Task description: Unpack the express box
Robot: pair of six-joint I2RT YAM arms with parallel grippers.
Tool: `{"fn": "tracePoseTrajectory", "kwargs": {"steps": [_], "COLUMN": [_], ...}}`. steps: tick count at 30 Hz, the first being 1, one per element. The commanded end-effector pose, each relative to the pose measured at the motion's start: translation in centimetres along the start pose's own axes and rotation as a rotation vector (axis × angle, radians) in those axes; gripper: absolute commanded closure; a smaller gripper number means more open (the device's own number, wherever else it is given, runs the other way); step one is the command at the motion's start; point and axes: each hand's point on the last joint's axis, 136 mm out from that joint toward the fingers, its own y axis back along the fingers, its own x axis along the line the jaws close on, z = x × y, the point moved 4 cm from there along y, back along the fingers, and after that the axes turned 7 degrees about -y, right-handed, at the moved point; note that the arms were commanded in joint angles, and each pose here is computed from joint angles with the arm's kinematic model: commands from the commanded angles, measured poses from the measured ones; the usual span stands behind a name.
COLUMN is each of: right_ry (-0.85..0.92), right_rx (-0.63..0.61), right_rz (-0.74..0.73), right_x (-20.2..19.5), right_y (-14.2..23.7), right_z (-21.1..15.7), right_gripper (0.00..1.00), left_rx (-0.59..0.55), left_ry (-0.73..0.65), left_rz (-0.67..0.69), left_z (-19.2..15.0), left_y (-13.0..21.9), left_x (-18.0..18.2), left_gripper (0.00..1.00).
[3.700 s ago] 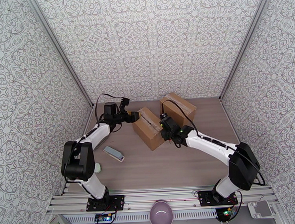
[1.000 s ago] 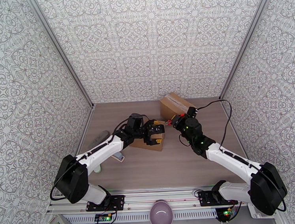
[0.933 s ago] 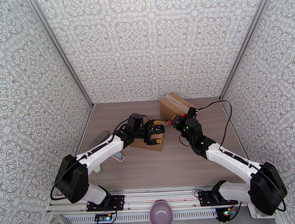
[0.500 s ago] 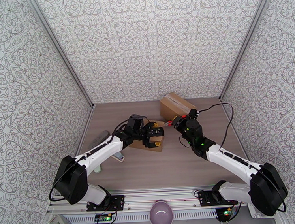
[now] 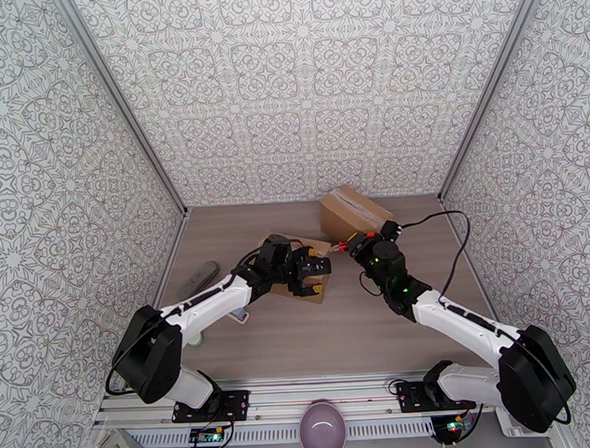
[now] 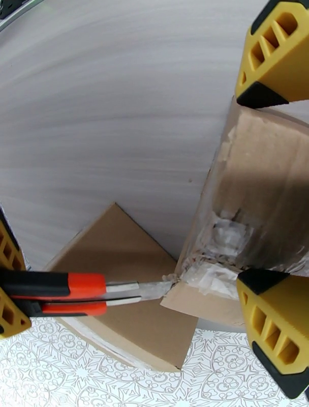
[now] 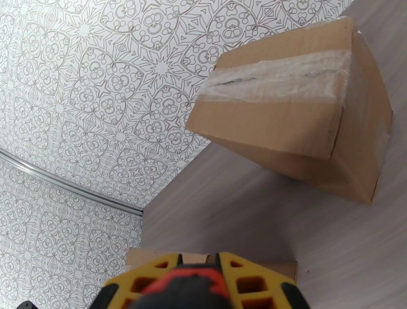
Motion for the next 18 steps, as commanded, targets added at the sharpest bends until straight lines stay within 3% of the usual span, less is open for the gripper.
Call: {"fn": "tracePoseTrajectory", "kwargs": {"steps": [1, 9, 18], "right_ry": [-0.044, -0.121, -0.119], "right_rx": [0.105, 0.152, 0.189], "right_rz": [-0.025, -0.030, -0.059], "right_x": [-1.4, -1.3, -1.9], "right_y": [0.3, 0.5, 0.9], "right_z": [-2.1, -2.7, -3.1], "right_gripper": [1.00, 1.00, 1.00], "left_rx": [0.008, 0.070, 0.062], "left_ry": [0.002, 0.021, 0.078], "left_rz": [0.158, 0.269, 0.308], "left_z": [0.2, -0.2, -0.2], "left_y": [-0.2, -0.6, -0.7], "left_x": [2.3, 3.0, 3.7], "left_gripper": [0.11, 0.11, 0.12]}}
